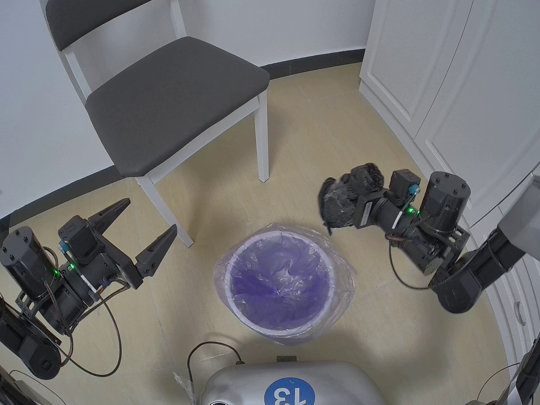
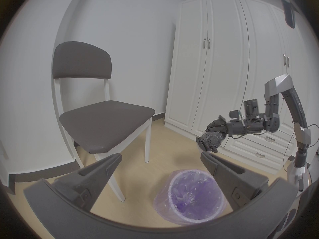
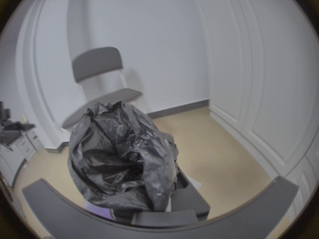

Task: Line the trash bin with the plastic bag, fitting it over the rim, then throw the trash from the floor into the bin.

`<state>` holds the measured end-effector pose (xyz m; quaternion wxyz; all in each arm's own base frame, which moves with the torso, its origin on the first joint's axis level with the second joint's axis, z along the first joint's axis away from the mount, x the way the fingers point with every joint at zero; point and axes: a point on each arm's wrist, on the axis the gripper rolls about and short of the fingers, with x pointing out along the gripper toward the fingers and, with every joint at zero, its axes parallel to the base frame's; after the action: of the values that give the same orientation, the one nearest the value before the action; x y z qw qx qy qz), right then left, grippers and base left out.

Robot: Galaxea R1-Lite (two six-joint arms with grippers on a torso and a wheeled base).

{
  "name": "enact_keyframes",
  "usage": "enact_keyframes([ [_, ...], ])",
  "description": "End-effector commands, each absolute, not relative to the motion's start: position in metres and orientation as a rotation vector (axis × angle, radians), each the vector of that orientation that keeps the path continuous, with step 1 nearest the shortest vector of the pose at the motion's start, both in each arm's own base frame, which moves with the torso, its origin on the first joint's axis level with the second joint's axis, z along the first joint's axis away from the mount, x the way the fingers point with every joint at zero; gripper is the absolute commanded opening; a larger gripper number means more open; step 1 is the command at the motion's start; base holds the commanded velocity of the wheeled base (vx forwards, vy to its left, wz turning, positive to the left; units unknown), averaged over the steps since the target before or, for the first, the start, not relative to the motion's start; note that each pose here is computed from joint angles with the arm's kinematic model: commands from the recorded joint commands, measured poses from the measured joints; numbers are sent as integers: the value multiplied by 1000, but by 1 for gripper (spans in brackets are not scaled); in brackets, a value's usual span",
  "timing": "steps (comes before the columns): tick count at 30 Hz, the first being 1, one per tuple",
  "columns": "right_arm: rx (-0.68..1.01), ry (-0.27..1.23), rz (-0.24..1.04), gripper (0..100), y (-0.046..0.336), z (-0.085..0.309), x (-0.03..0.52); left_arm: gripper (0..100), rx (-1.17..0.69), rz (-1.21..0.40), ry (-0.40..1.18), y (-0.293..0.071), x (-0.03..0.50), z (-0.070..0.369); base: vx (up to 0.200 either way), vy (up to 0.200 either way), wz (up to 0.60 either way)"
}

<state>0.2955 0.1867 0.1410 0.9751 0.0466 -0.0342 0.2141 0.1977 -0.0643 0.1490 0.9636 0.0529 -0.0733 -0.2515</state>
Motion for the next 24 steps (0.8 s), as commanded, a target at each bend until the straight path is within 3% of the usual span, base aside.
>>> enact_keyframes([
  [1,119,-77,589,0,224,134,254,100,113,-503,-205,-63,193,158,0,0,0],
  [8,151,-78,647,0,256,102,256,100,116,-492,-237,-60,190,165,0,0,0],
  [14,145,-40,663,0,256,96,247,100,116,-492,-237,-60,190,165,0,0,0],
  [24,159,-89,663,0,247,118,237,100,117,-494,-235,-60,190,164,0,0,0],
])
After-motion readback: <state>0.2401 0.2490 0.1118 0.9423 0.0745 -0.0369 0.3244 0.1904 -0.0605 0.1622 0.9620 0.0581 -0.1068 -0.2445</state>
